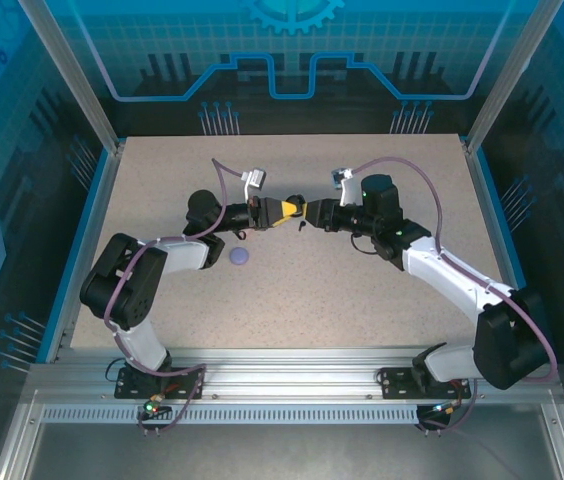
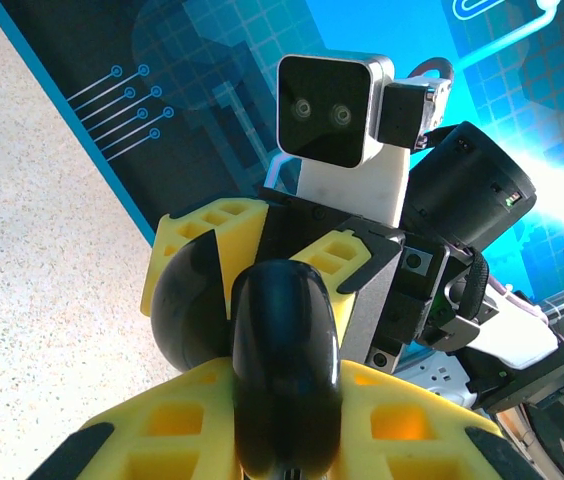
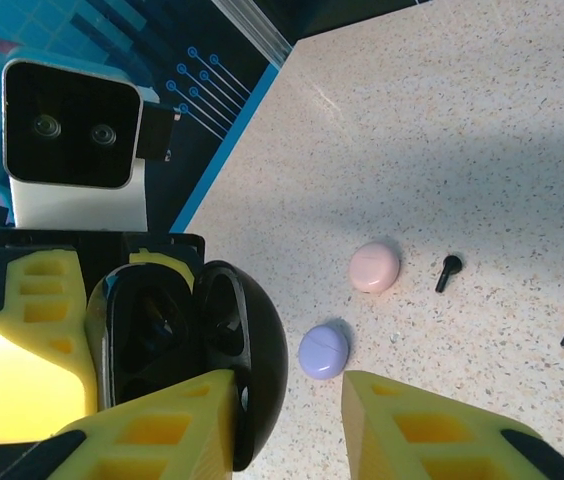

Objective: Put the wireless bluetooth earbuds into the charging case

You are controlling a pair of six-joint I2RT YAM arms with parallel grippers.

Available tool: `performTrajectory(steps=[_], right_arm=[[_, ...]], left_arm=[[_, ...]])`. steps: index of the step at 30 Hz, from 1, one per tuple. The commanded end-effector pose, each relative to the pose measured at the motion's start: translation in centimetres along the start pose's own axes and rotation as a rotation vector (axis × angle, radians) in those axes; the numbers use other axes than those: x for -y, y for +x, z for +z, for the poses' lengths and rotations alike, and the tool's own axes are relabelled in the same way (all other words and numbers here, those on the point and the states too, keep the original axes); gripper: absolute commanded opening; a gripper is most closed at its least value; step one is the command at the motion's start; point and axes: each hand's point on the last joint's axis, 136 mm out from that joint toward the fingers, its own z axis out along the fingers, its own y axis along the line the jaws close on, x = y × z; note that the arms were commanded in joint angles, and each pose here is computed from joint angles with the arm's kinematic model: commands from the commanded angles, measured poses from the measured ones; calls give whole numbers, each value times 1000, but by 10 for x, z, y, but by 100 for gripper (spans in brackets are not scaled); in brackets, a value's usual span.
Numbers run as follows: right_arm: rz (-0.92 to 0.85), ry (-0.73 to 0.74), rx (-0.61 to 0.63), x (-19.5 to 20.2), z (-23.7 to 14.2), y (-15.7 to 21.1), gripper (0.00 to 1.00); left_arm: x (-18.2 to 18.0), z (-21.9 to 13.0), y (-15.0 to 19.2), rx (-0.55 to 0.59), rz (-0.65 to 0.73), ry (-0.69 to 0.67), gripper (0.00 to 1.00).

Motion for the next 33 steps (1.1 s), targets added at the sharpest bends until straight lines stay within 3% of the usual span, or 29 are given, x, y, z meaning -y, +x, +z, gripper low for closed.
performTrajectory(steps=[1,13,15,17,26,28,32,33], right_arm=[[-28,-8,-68,-8,1,9,30],[-42,-42,-77,-26,11,-4,8],[-49,-48,-77,-30,12,-7,3],[-53,-44,-76,-32,12,-9,0],[-58,12,-14,-36,-2,-27,0],[-58,32,-3,-35,-4,-31,0],[-48,81,19,-33,-13,-37,0],[-47,96,27,-32,-15,-39,0]], left_arm=[[35,9,-6,-13,132,71,0],[27,11,0,-15,126,58,0],[23,10,0,-6,126,47,6],[21,9,0,7,131,32,17],[15,5,-4,41,185,-73,42],[16,3,-5,49,200,-99,55],[17,0,-8,53,240,-160,98],[19,-1,-9,55,247,-168,99]])
